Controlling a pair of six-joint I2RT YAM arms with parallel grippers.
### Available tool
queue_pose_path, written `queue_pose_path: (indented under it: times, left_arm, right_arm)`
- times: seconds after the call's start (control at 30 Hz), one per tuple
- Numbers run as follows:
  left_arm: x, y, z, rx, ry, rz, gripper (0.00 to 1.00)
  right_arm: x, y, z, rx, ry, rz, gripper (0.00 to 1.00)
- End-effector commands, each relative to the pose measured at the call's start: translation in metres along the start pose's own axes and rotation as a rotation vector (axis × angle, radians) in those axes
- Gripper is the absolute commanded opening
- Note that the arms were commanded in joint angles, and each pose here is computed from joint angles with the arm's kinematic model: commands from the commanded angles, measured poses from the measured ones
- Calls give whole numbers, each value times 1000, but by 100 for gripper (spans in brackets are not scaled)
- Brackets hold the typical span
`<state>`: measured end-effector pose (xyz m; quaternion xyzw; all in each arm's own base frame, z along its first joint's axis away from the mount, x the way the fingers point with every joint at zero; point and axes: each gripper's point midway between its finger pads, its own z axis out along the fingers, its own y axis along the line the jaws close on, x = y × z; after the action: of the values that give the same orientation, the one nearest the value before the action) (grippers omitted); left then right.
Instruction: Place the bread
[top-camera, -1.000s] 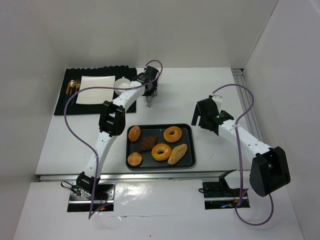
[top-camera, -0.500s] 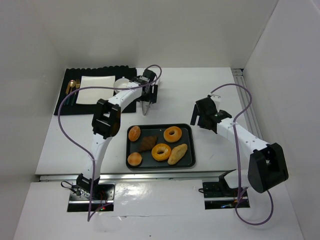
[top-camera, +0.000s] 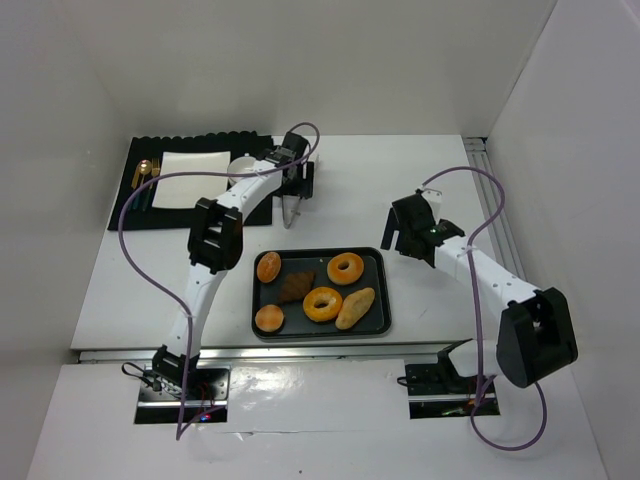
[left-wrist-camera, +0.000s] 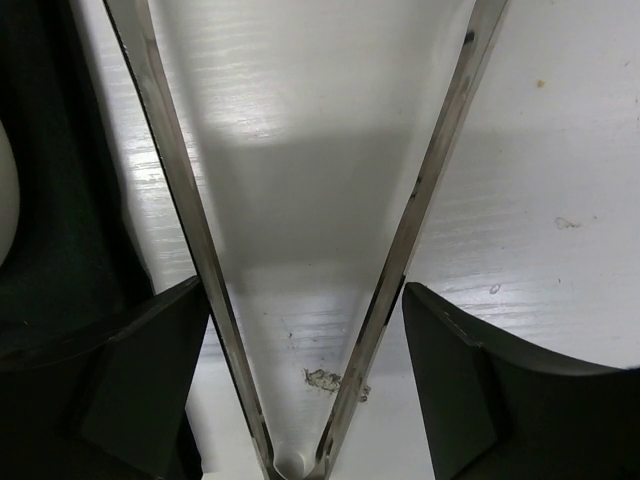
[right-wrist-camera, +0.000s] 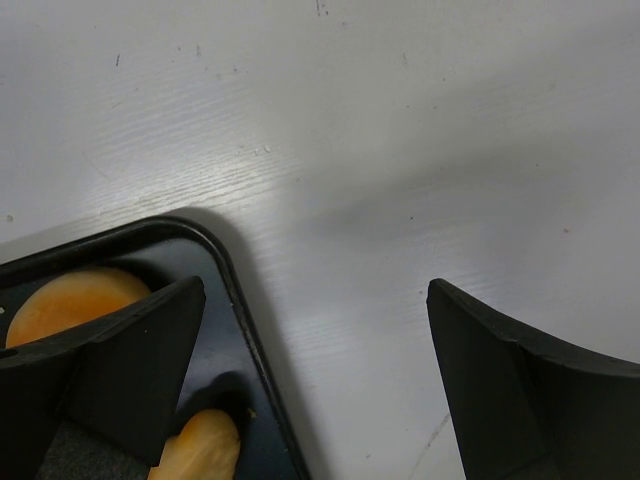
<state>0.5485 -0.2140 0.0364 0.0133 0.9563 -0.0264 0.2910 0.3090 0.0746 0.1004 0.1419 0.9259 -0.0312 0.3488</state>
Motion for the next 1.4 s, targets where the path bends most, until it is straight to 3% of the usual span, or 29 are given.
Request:
queue_pose_path:
  times: [0.0,0.13,0.27,0.3,0.4,0.43,0.53,0.67,0.73,0.83,1.03,1.13,1.37]
  left_arm:
    - [0,-6,-2,12,1,2,91]
    - [14,-7,9,13,37,-14,89]
    - [18,-14,10,26,49,-15,72]
    - [8,-16,-1,35,25,-18,62]
    - [-7,-19,-20,33,-27,6,51]
    - [-19,-25,-38,51,-62,7,44]
    - [-56,-30,-90,99,-169,8,37]
    - [-81,-34,-151,147,-272,31,33]
    - [-94,-34,-201,200,-340,44,33]
    - [-79,-34,-248,284,-342,66,37]
    - [17,-32,-283,345,-198,157,49]
    - [64,-12,-299,222,-135,189,53]
    - [145,4,-351,228,-48,265,58]
  right_arm:
    - [-25,7,-13,-40,-87,49,99]
    - [-27,7,-15,-45,-94,62,99]
    - [-23,4,-16,-39,-86,58,99]
    - [-25,4,-19,-45,-95,62,99]
    - [-24,3,-20,-46,-96,63,99]
    - [-24,3,-20,-46,-96,63,99]
    - [-26,3,-22,-51,-103,76,99]
    - [-33,5,-29,-66,-126,87,99]
    - [-35,5,-31,-71,-134,91,99]
    - [-40,5,-37,-80,-148,98,99]
    - [-53,3,-48,-79,-185,103,99]
    - [-68,0,-61,-66,-216,106,99]
    - [-82,-7,-85,-88,-288,133,99]
